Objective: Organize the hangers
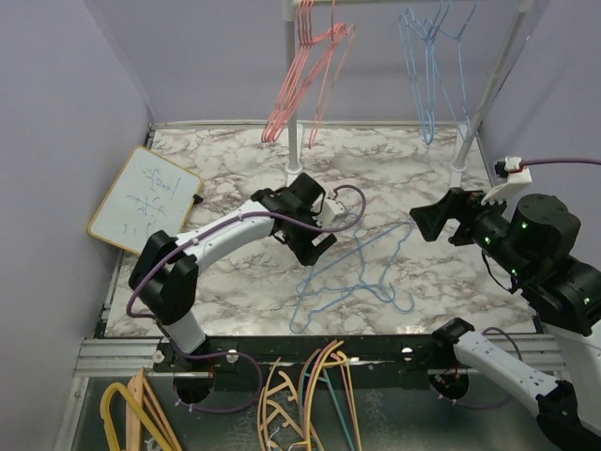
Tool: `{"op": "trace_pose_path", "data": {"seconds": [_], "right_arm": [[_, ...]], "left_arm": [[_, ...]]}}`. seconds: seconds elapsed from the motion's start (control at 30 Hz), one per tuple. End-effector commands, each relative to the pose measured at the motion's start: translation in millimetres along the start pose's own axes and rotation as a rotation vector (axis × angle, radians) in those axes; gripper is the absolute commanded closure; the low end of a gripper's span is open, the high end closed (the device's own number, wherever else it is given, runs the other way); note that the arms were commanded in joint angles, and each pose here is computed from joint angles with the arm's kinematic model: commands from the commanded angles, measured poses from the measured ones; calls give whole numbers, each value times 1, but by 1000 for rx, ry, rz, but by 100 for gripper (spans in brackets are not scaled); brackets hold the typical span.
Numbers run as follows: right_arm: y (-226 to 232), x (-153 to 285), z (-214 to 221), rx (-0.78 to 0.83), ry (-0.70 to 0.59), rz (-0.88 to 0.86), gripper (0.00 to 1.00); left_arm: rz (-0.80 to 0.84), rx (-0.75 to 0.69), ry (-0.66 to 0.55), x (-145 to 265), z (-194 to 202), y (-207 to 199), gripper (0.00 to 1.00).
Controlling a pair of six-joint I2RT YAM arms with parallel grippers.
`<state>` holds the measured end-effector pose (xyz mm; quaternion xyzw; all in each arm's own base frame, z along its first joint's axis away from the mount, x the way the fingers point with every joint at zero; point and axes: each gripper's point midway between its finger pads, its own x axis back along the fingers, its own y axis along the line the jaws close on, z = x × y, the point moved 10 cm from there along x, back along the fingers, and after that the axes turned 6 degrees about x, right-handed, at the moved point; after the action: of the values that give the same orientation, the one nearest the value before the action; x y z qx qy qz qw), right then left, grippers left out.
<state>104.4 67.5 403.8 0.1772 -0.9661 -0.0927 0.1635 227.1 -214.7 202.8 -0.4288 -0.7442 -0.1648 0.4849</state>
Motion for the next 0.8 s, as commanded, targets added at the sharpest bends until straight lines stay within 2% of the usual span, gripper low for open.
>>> {"op": "trace_pose_path", "data": {"seconds": [0.0, 0.1, 0.23, 0.47, 0.67, 0.77], "right_arm": [[-3, 24, -18, -32, -79, 58, 0], [-6, 34, -17, -41, -91, 81, 0], [-14, 46, -10, -45, -84, 145, 0], [-21, 65, -6, -59, -92, 195, 0], [-25, 63, -5, -38, -83, 232, 0], [-26, 59, 0, -31, -77, 234, 0]], "left_arm": [[-53, -35, 35, -35, -18, -12, 17], [-105, -40, -14, -49, -34, -10, 16], [-80, -26, -46, -66, -46, -10, 16], [-19, -41, -22, -91, -60, -21, 17], [8, -67, 3, -111, -67, -36, 17], [-3, -67, 1, -122, -72, -35, 26]]}}
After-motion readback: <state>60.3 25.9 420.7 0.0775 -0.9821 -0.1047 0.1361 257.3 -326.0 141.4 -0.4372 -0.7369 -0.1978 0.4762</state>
